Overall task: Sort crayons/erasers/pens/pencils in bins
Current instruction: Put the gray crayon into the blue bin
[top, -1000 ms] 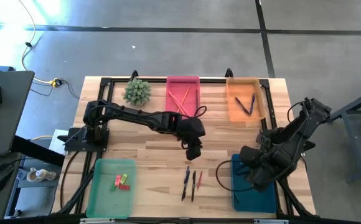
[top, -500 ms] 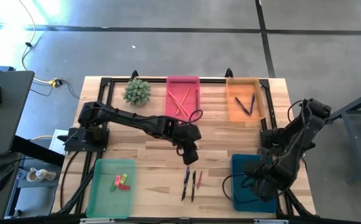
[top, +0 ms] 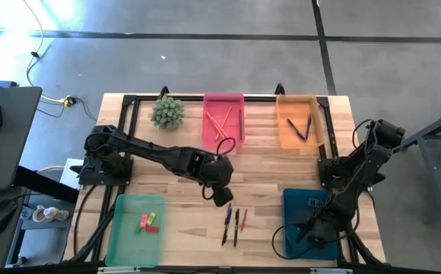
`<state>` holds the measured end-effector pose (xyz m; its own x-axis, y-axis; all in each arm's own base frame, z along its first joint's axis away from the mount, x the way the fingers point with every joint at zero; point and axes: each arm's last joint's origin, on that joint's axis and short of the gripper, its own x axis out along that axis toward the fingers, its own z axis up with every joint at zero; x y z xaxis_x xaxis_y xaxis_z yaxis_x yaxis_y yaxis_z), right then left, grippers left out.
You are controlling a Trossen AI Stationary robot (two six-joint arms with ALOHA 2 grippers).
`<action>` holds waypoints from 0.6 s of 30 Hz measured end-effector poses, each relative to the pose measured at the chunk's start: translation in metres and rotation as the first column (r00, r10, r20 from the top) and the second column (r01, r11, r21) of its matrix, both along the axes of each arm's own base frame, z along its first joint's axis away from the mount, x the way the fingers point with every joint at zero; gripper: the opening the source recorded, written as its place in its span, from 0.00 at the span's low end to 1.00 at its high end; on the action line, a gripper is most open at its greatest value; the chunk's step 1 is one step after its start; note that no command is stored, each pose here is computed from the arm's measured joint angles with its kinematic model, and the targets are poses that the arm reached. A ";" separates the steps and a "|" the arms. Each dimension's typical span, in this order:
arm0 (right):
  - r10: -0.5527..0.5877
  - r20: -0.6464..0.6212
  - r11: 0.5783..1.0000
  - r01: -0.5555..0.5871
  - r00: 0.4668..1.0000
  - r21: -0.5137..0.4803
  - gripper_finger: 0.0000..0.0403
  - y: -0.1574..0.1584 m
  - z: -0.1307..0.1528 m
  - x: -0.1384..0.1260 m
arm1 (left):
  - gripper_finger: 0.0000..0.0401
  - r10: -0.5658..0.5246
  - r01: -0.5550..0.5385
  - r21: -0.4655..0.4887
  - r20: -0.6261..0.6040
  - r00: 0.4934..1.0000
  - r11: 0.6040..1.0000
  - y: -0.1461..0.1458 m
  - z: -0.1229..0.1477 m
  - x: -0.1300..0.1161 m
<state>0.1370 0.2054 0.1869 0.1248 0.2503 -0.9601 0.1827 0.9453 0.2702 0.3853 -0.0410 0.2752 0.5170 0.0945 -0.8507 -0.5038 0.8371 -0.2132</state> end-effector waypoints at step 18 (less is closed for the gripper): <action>0.054 -0.063 0.996 -0.050 0.997 0.067 0.02 -0.001 -0.007 -0.001 | 0.04 0.162 -0.157 0.037 -0.248 0.955 0.987 -0.054 -0.011 -0.039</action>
